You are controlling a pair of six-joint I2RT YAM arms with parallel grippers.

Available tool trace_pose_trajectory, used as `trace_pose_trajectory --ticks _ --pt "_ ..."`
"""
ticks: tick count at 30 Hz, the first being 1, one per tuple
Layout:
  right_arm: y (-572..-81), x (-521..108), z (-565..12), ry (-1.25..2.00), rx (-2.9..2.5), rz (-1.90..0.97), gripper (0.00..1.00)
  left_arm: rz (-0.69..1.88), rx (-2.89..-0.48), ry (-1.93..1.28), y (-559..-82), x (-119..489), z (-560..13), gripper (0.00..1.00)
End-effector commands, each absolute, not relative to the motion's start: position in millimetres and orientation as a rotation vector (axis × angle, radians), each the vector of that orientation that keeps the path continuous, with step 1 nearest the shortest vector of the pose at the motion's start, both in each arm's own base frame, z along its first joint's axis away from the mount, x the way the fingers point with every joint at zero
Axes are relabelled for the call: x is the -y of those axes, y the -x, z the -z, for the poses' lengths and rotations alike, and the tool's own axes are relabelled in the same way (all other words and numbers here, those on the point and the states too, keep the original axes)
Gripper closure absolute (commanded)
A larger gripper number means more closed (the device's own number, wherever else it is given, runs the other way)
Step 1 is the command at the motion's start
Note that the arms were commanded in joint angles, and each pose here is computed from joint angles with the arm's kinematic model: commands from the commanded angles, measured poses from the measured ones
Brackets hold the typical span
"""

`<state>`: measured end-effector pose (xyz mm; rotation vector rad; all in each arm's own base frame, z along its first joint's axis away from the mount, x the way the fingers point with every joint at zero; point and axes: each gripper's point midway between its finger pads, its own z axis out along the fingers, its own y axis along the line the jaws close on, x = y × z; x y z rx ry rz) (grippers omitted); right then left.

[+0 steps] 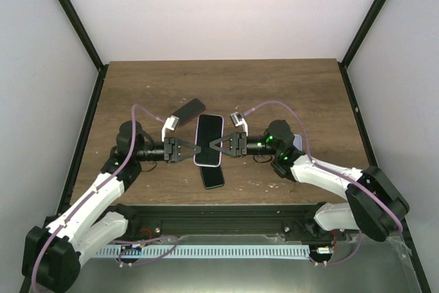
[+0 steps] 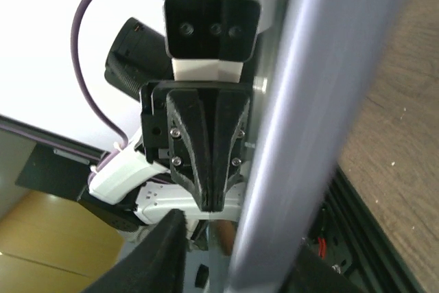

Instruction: Put the phone into the phone case

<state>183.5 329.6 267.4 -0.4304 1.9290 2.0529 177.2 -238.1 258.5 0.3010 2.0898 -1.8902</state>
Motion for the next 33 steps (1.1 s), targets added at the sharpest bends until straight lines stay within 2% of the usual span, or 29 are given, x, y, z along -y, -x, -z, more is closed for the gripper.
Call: trace_pose_trajectory --ticks 1,6,12,15,21,26,33 --pt "-191 -331 -290 0.442 -1.872 -2.015 0.78 1.864 -2.006 -0.457 -167 238 -276 0.91" --pt "-190 -334 -283 0.507 -1.891 -1.983 0.87 1.829 -2.030 -0.435 -170 237 -274 0.79" --pt "-179 -336 -276 0.609 -1.896 -2.018 0.87 1.771 -2.038 -0.367 -178 234 -276 0.52" --pt "-176 -335 -275 0.628 -1.897 -2.014 0.87 1.763 -2.045 -0.340 -183 234 -274 0.48" --pt "-168 -332 -266 0.654 -1.912 -2.036 0.87 1.774 -2.027 -0.274 -191 234 -282 0.32" --pt "-159 -330 -270 0.715 -1.888 -2.069 0.87 1.792 -2.018 -0.242 -199 236 -286 0.29" --pt "-154 -329 -278 0.760 -1.859 -2.073 0.88 1.789 -2.005 -0.272 -205 240 -298 0.31"
